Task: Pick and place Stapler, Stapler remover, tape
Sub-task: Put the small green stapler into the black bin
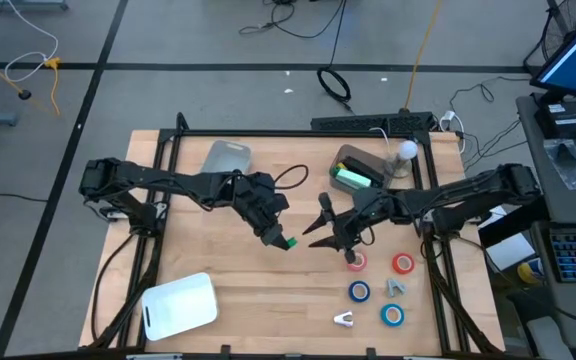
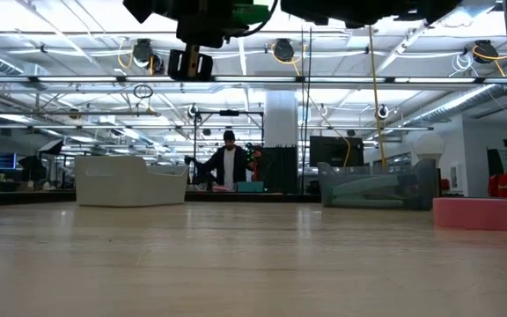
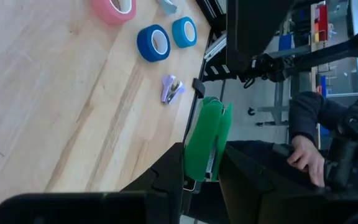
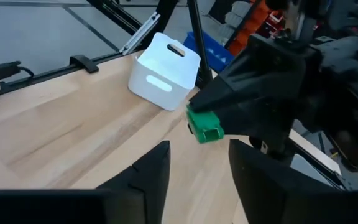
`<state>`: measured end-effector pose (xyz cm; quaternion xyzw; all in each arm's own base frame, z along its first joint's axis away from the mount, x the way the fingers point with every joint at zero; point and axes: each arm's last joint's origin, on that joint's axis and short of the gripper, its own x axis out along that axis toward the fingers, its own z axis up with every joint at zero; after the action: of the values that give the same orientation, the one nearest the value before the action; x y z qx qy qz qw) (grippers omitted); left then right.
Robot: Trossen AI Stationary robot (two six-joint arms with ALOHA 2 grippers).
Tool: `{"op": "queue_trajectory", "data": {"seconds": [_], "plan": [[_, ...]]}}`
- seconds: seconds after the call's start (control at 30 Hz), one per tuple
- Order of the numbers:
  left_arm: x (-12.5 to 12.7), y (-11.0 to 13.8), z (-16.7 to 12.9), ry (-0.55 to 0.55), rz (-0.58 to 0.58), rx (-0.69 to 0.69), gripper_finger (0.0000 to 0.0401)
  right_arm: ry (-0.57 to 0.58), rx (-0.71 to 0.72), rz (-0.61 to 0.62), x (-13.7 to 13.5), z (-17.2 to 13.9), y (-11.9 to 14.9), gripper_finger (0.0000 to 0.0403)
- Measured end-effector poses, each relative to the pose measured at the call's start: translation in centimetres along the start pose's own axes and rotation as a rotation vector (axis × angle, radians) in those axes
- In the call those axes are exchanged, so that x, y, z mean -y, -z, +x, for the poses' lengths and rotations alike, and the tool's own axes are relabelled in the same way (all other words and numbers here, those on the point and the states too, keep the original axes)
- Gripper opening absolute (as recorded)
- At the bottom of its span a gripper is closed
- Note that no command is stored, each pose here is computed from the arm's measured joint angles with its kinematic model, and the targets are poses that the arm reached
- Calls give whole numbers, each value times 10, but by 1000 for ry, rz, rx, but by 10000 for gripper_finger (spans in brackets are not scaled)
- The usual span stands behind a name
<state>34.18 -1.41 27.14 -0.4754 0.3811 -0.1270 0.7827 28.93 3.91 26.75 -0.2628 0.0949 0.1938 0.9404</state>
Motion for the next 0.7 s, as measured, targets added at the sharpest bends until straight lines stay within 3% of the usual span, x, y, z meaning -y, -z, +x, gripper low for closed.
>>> {"op": "queue_trajectory", "data": {"seconds": [0.7], "plan": [[2, -4, -1, 25, 4, 30, 92, -9, -5, -31, 13, 31, -9, 167]]}}
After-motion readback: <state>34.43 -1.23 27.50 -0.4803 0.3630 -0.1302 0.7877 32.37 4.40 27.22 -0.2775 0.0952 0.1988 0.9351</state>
